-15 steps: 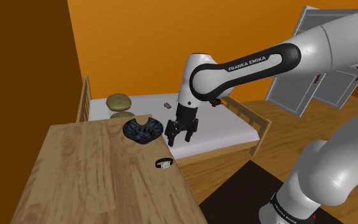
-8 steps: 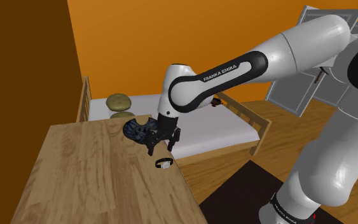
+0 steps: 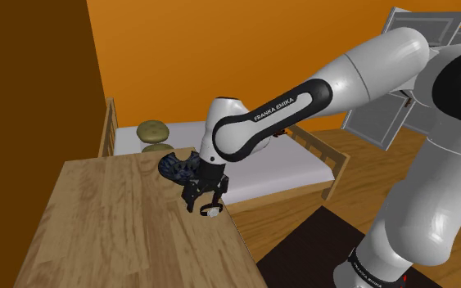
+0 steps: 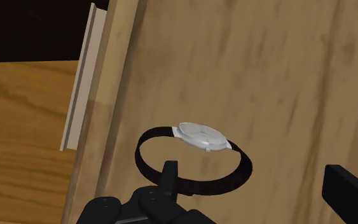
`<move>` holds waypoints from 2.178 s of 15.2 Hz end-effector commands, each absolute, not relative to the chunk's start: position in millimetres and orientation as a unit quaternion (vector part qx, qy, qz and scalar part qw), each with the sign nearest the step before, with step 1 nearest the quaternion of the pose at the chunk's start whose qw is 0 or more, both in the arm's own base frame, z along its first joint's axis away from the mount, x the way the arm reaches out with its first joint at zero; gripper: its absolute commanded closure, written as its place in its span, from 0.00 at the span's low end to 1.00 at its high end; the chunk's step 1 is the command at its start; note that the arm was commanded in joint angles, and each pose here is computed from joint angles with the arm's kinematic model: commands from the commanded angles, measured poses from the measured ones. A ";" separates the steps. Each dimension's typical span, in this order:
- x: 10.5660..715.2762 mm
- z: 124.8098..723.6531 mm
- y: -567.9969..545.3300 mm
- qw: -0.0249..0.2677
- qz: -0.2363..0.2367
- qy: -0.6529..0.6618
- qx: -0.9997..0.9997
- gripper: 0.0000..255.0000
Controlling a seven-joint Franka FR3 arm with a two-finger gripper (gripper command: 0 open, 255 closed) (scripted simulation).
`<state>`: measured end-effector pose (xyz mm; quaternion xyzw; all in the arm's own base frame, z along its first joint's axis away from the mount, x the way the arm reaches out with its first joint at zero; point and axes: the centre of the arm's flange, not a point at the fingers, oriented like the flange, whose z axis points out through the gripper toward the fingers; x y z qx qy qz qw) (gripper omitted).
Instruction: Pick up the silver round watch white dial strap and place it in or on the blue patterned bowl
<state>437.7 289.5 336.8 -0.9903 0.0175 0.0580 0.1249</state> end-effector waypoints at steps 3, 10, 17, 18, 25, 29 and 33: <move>437.1 335.2 289.7 0.125 0.058 0.018 -0.990 0.00; 437.2 335.3 289.7 0.125 0.058 0.018 -0.990 1.00; 437.1 340.5 289.7 0.125 0.058 0.018 -0.990 1.00; 437.1 345.7 289.7 0.125 0.058 0.017 -0.990 1.00; 437.1 382.7 289.7 0.125 0.058 0.018 -0.990 1.00; 437.1 403.8 289.7 0.125 0.058 0.018 -0.990 1.00; 437.1 424.9 289.7 0.125 0.058 0.018 -0.990 1.00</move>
